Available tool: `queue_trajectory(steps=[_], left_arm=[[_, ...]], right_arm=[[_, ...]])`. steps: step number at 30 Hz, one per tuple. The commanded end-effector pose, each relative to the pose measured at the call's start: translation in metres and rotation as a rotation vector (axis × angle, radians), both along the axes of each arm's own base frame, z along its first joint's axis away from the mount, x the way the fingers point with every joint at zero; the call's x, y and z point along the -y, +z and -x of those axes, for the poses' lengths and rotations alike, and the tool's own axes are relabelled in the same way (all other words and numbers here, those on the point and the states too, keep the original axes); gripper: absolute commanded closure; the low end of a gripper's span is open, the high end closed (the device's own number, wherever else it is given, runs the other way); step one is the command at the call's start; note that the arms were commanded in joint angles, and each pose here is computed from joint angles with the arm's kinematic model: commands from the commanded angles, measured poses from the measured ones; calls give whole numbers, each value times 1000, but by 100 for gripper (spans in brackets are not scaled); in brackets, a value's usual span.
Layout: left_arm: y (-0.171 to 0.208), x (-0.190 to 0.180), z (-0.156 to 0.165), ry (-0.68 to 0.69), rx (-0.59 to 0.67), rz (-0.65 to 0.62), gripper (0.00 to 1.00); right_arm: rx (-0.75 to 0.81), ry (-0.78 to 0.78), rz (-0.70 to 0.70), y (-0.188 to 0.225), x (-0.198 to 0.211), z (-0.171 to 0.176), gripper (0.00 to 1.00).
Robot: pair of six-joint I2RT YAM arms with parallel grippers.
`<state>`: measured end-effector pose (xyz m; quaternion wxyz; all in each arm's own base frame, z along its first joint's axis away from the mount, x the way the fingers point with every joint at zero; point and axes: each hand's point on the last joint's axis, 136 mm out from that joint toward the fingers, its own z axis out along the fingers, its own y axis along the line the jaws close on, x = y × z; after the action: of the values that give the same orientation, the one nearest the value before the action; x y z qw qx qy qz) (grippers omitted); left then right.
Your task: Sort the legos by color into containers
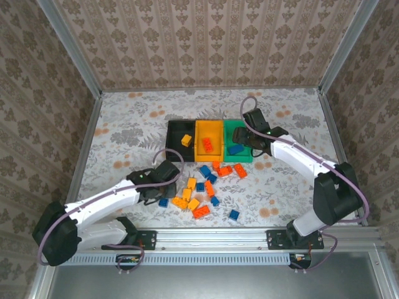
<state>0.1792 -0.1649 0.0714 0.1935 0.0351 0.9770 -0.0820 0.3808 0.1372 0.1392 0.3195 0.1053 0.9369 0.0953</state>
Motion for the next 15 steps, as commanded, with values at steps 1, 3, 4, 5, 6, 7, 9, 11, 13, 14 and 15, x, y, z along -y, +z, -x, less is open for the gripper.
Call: queue_trajectory(steps=[1, 3, 4, 5, 6, 7, 9, 11, 13, 14, 15], left_arm=[[36, 30, -20, -78, 64, 38, 63], [46, 35, -27, -94, 62, 4, 58], [49, 36, -29, -102, 63, -16, 51], [48, 34, -28, -106, 59, -25, 45], [46, 33, -25, -108, 55, -25, 40], [40, 29, -21, -106, 39, -25, 37], [28, 18, -9, -94, 1, -33, 36], [15, 3, 5, -69, -44, -53, 36], [5, -11, 19, -49, -77, -63, 36], [1, -17, 25, -39, -87, -66, 36], [-3, -23, 31, -32, -96, -69, 36]], right_arm=[[17, -39, -27, 4, 11, 9, 35], [-2, -39, -27, 0, 14, 14, 35], [-9, -36, -29, -2, 14, 16, 35], [-10, -30, -37, -2, 13, 18, 35], [-11, -27, -44, -4, 12, 20, 35], [-12, -25, -45, -5, 12, 22, 35], [-17, -24, -42, -8, 13, 24, 35], [-22, -23, -38, -10, 14, 24, 35], [-23, -18, -42, -11, 12, 23, 35], [-22, -18, -45, -12, 12, 23, 35], [-21, -18, -46, -12, 12, 23, 35]])
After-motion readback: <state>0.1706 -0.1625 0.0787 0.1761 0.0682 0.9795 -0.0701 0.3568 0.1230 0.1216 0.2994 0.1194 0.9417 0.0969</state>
